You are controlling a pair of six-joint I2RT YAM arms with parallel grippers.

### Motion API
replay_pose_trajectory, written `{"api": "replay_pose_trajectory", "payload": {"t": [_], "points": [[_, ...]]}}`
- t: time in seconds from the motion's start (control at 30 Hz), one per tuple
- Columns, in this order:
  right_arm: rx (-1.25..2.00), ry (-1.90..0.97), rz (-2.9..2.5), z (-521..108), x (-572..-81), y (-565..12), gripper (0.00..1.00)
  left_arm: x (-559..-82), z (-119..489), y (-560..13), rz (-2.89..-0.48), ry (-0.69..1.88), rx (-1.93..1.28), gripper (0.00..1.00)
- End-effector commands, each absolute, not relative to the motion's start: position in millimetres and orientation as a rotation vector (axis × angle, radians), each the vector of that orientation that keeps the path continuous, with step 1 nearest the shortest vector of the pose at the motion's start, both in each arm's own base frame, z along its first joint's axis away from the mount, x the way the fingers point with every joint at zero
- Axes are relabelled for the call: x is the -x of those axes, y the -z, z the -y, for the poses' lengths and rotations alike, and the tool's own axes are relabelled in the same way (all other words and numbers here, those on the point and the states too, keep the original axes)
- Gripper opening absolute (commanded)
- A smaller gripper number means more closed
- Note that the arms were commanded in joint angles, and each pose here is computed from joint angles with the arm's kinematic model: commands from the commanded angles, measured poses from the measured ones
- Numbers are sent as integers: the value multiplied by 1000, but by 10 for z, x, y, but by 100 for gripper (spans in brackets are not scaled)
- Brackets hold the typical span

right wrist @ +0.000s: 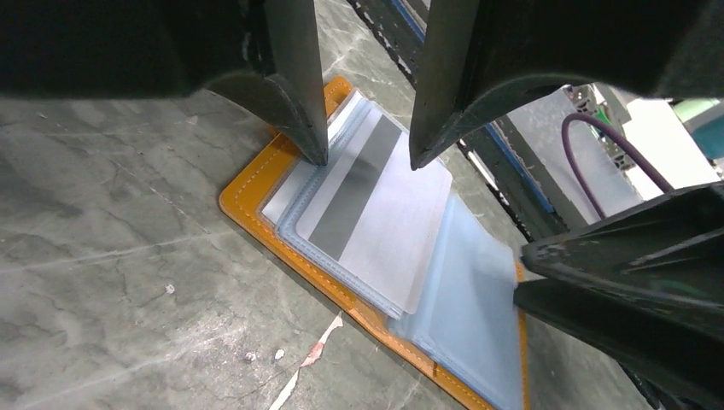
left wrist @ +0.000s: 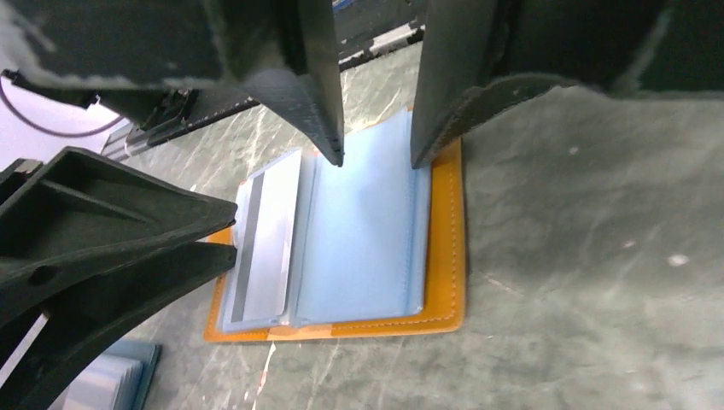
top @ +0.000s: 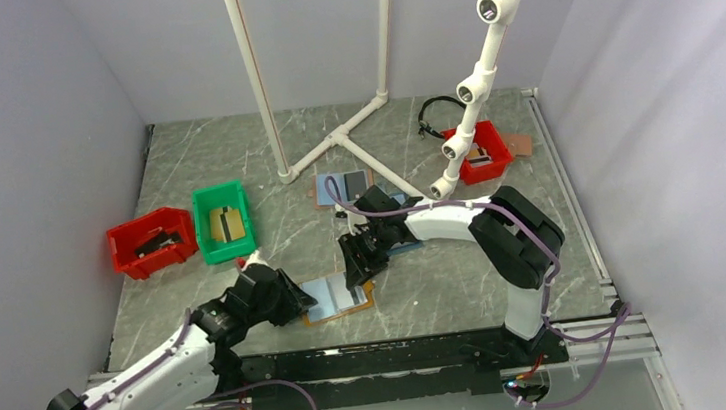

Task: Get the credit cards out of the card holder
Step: Remove the credit card from the card holder.

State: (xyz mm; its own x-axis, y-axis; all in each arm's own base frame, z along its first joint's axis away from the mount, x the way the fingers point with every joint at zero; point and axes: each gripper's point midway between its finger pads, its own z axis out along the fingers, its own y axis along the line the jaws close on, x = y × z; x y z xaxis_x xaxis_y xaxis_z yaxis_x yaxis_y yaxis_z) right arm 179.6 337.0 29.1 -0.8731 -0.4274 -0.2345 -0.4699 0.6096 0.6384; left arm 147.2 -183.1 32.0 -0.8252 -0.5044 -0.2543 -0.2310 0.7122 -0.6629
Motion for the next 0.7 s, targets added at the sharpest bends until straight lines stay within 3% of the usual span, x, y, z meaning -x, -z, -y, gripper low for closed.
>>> {"api": "replay_pose_trajectory", "payload": {"t": [0.0, 0.23, 0.67], "points": [[797, -911, -2746, -3301, -1969, -64, 43, -1445, 1551, -465, -2520, 682, 582, 42], [830, -908, -2736, -3335, -1938, -68, 38, -1598, 1909, -1124, -2303, 1012, 386, 51], [844, -916, -2745, -3341, -1916, -38, 30, -1786, 2316, -695, -2355, 1141, 410, 55]]}}
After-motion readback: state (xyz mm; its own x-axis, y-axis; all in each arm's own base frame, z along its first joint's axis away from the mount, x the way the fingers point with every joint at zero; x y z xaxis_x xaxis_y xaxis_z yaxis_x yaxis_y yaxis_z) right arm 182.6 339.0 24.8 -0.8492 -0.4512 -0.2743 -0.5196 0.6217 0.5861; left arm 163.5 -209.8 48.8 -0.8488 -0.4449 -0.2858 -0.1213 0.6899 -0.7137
